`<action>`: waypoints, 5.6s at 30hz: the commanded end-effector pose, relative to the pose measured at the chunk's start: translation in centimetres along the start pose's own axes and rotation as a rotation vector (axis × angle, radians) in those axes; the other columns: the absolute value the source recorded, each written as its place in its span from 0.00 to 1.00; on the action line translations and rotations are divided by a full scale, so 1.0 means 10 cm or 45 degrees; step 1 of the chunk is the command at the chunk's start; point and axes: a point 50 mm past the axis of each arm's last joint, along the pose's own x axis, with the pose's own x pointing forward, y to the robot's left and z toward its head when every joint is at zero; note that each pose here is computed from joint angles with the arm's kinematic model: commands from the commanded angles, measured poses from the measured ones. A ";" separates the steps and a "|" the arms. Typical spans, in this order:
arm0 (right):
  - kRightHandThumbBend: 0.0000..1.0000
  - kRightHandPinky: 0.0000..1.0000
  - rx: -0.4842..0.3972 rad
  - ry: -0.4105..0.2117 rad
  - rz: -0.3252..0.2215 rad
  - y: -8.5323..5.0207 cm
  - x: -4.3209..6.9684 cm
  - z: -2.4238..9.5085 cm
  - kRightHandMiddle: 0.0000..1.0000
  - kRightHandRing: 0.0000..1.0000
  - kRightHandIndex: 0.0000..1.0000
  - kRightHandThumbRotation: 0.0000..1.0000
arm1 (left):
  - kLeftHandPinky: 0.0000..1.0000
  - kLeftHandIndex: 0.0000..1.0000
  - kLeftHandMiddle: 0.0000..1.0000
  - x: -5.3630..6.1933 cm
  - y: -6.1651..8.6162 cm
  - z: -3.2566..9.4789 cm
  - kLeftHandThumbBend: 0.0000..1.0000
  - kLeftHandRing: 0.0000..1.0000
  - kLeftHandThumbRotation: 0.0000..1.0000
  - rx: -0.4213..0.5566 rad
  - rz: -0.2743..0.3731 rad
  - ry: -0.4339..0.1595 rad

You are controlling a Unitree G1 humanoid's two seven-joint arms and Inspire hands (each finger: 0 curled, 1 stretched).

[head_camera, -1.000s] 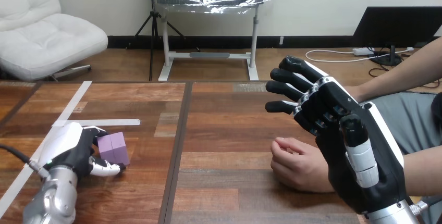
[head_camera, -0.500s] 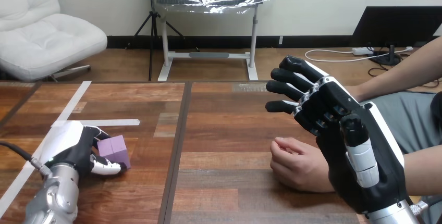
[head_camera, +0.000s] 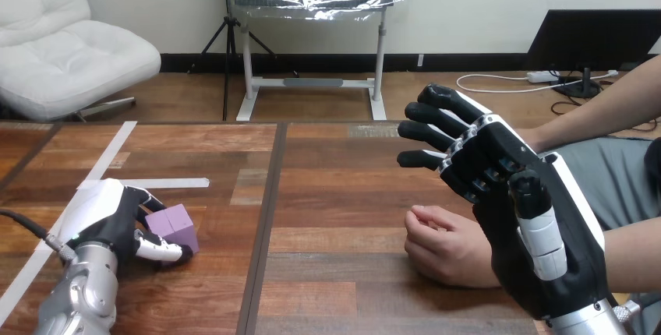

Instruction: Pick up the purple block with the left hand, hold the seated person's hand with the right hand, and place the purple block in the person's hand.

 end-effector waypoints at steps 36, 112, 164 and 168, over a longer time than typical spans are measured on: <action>0.94 0.73 -0.241 -0.038 -0.001 -0.16 0.17 0.05 0.83 0.82 0.84 0.80 | 0.13 0.49 0.28 -0.01 0.24 0.33 0.65 0.19 0.00 -0.191 0.231 -0.200; 0.89 0.71 -1.290 0.431 0.143 -1.31 0.39 0.09 0.88 0.83 0.87 0.63 | 0.29 0.43 0.39 -1.10 0.67 0.75 0.57 0.34 0.00 -0.719 0.491 -0.689; 0.95 0.74 -1.470 0.885 0.408 -1.58 0.24 0.08 0.89 0.87 0.89 0.30 | 0.27 0.42 0.38 -1.11 0.68 0.73 0.57 0.32 0.00 -0.757 0.463 -0.734; 0.96 0.73 -1.465 0.909 0.412 -1.58 0.23 0.07 0.88 0.86 0.88 0.27 | 0.27 0.42 0.38 -1.11 0.68 0.73 0.57 0.32 0.00 -0.761 0.462 -0.737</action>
